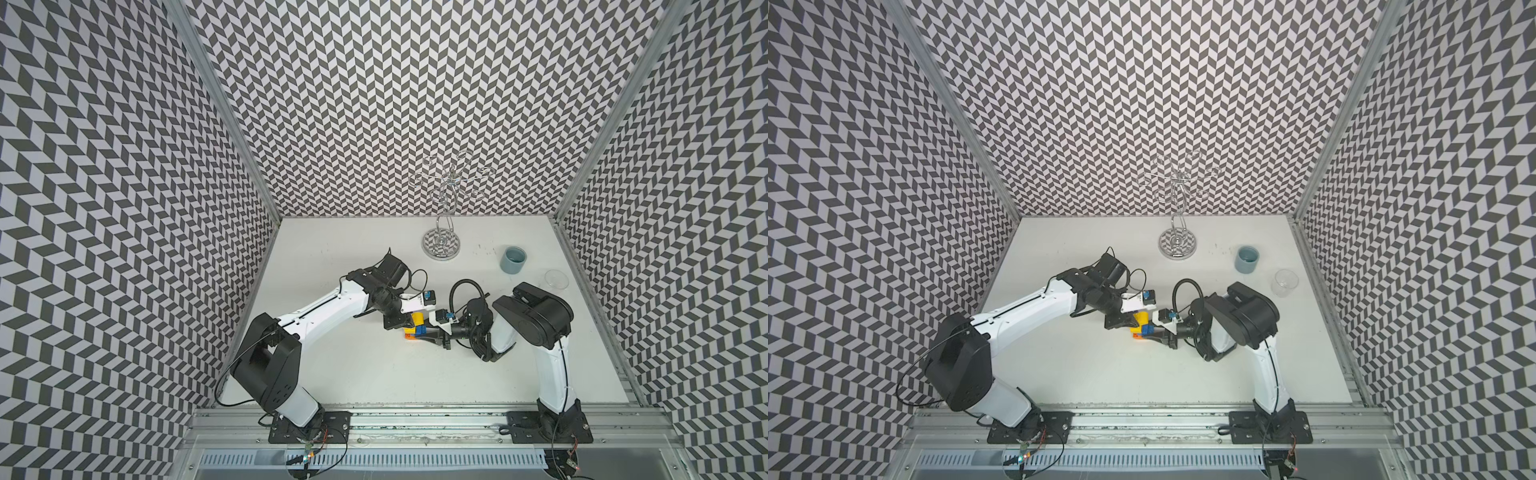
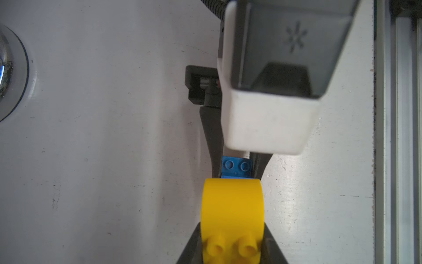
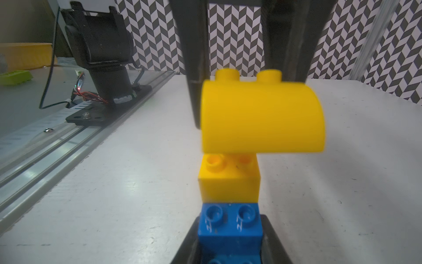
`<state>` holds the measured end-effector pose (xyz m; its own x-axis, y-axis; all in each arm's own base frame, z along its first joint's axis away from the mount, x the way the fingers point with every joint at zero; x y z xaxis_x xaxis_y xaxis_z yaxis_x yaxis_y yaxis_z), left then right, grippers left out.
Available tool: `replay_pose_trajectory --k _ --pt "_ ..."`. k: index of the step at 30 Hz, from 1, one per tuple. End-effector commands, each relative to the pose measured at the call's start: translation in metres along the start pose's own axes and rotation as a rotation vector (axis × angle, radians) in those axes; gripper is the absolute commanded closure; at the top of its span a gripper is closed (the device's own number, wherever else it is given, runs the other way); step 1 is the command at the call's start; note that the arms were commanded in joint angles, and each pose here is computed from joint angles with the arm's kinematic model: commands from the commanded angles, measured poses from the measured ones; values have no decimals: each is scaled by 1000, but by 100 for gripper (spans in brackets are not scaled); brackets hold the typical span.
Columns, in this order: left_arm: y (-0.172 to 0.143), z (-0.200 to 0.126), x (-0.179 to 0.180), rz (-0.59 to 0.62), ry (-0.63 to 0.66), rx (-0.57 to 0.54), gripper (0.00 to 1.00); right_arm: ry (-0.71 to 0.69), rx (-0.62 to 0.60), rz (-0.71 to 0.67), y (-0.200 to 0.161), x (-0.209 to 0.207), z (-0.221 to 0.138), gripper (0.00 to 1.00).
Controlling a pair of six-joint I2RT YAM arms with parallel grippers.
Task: Assemble the letter s with lego
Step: Assemble the lego brick with the lego brick.
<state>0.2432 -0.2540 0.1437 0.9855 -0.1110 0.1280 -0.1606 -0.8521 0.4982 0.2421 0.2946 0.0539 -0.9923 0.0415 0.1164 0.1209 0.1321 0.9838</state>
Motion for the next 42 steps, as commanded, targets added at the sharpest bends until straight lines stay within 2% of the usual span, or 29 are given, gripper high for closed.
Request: replay_pose_trajectory --k 1,27,42 --pt "-2 7 -4 18 -18 17 94 0 9 3 -4 2 -2 87" --pt "-3 26 -12 62 -55 79 94 -8 0 10 -2 0 -2 87" --pt "10 37 -12 80 -89 80 95 -7 1 14 -3 0 -1 87"
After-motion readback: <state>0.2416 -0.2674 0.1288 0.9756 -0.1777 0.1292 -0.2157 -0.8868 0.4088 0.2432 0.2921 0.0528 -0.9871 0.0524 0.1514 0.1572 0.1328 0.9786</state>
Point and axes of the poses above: each gripper's point midway between its finger pads, its own z axis out along the fingers, its own x axis along the line the jaws close on, y = z × x, the point moved 3 cm from there along -z, back along the fingers, and after that the axes turned 11 degrees about z, right-handed, at the moved point
